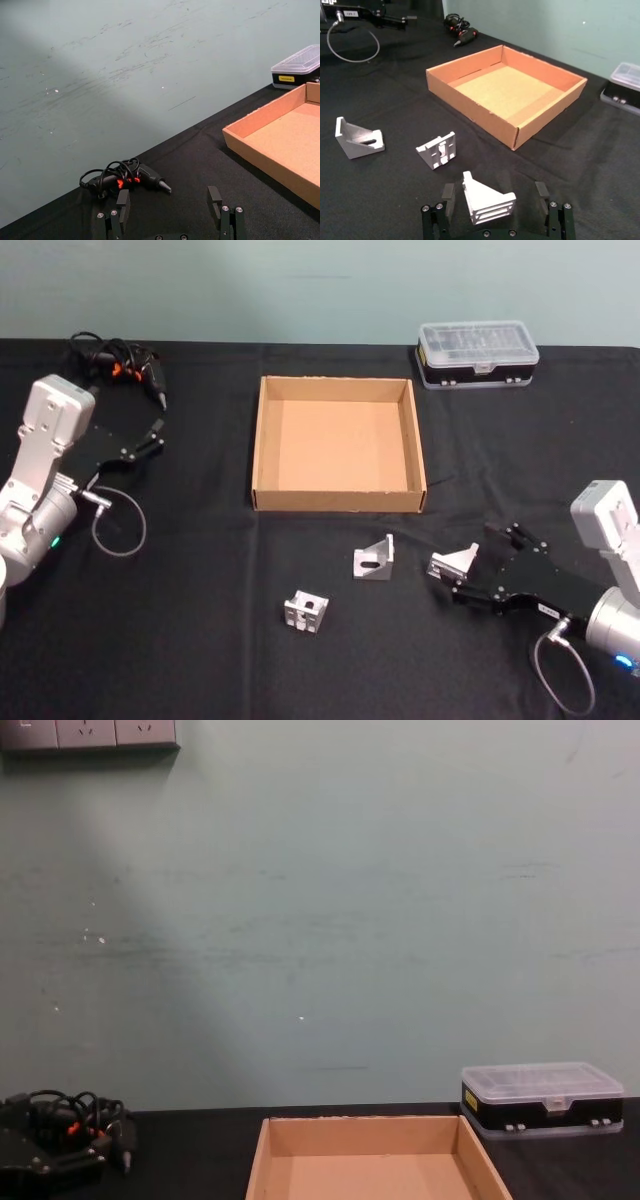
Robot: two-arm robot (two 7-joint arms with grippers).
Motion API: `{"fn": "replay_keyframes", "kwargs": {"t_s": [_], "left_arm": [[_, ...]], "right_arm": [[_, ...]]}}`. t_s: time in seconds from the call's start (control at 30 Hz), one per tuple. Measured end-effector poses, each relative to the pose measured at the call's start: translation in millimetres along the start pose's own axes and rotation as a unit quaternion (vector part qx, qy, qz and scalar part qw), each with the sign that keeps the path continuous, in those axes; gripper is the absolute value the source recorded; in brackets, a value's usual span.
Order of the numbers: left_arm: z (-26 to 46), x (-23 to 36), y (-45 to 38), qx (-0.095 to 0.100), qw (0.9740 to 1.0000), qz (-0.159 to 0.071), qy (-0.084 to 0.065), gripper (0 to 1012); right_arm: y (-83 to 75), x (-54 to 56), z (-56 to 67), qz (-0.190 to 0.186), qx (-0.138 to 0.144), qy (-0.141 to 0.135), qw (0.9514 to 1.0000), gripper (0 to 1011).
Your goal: Use one hand to pick up the angle iron from the table and place it into the box.
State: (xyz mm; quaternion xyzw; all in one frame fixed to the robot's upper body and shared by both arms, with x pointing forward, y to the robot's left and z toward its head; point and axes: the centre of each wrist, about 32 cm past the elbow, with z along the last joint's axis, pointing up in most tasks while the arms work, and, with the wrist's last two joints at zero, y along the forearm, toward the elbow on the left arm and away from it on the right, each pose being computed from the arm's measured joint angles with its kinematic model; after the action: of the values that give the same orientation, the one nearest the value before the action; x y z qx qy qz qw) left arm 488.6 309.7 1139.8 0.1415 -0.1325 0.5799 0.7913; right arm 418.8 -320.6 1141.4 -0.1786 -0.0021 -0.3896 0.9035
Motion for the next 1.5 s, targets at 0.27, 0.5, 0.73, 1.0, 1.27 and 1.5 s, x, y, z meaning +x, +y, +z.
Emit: {"fn": "replay_keyframes", "kwargs": {"t_s": [0.27,0.5,0.73,1.0,1.27,1.5], "left_arm": [[0.0,0.0,0.0,0.000,1.0000,0.000,0.000,1011],[0.0,0.0,0.0,0.000,1.0000,0.000,0.000,1011],[0.0,0.0,0.0,0.000,1.0000,0.000,0.000,1011],[0.0,0.0,0.0,0.000,1.0000,0.000,0.000,1011],[0.0,0.0,0.0,0.000,1.0000,0.000,0.000,1011],[0.0,0.0,0.0,0.000,1.0000,0.000,0.000,1011]], "right_arm": [[6.0,-0.1,-2.8,0.001,-0.011,0.003,0.9999,1004],[11.9,-1.4,-3.9,-0.001,-0.015,0.001,0.9999,1004],[16.1,-2.9,-3.8,-0.002,-0.021,0.004,0.9998,1004],[15.4,-2.7,-3.8,-0.002,-0.020,0.003,0.9998,982],[15.0,-2.6,-3.8,-0.002,-0.019,0.003,0.9998,781],[14.9,-2.7,-3.7,-0.002,-0.018,0.003,0.9998,591]]}}
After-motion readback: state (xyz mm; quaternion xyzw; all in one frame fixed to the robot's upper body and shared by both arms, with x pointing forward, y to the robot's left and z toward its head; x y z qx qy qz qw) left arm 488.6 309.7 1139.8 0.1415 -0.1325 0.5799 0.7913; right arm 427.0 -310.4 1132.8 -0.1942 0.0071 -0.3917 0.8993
